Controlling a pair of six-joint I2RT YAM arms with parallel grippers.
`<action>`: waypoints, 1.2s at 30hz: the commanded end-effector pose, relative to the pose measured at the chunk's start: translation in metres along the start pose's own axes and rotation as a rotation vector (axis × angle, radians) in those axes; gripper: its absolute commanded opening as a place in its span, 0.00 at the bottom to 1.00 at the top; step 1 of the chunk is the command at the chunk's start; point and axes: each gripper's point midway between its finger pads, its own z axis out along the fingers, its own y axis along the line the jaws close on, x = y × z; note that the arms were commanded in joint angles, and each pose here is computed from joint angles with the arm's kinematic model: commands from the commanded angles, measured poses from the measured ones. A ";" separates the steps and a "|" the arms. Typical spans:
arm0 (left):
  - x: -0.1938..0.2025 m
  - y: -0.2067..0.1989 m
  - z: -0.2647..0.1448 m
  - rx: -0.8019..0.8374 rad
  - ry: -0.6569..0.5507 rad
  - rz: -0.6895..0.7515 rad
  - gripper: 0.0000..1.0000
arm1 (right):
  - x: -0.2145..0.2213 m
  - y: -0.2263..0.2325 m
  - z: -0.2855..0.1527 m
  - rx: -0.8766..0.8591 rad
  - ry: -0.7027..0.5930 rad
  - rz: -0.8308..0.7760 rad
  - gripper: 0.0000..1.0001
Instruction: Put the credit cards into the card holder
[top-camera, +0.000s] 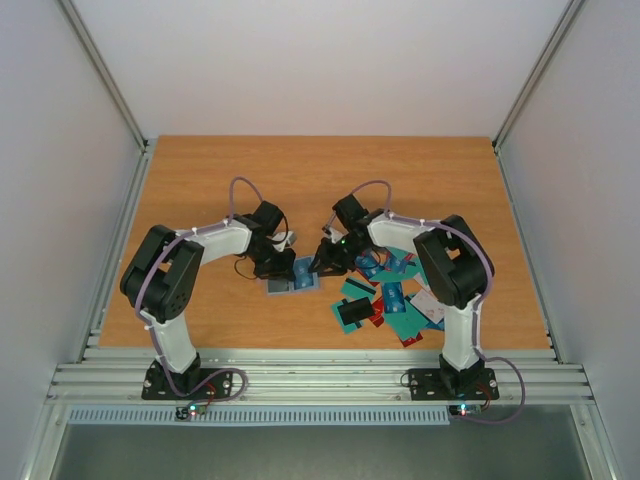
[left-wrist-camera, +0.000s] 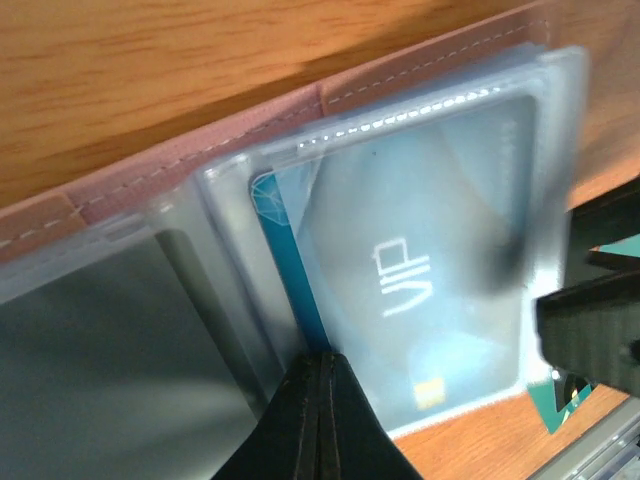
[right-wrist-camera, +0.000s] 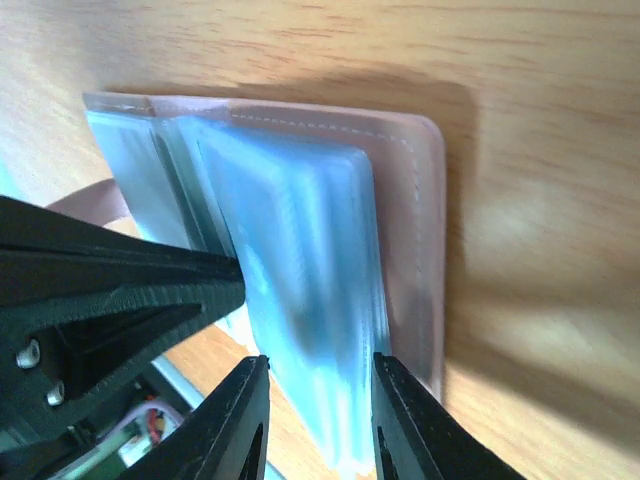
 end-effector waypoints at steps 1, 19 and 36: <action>0.006 0.007 0.011 -0.015 0.014 0.012 0.00 | 0.003 0.005 -0.032 0.139 -0.075 -0.095 0.31; 0.006 0.005 0.008 -0.006 0.003 0.013 0.00 | -0.004 0.016 -0.004 -0.023 -0.029 -0.057 0.37; 0.003 -0.003 0.001 0.019 -0.015 0.018 0.00 | 0.002 0.016 0.008 -0.104 0.028 -0.032 0.36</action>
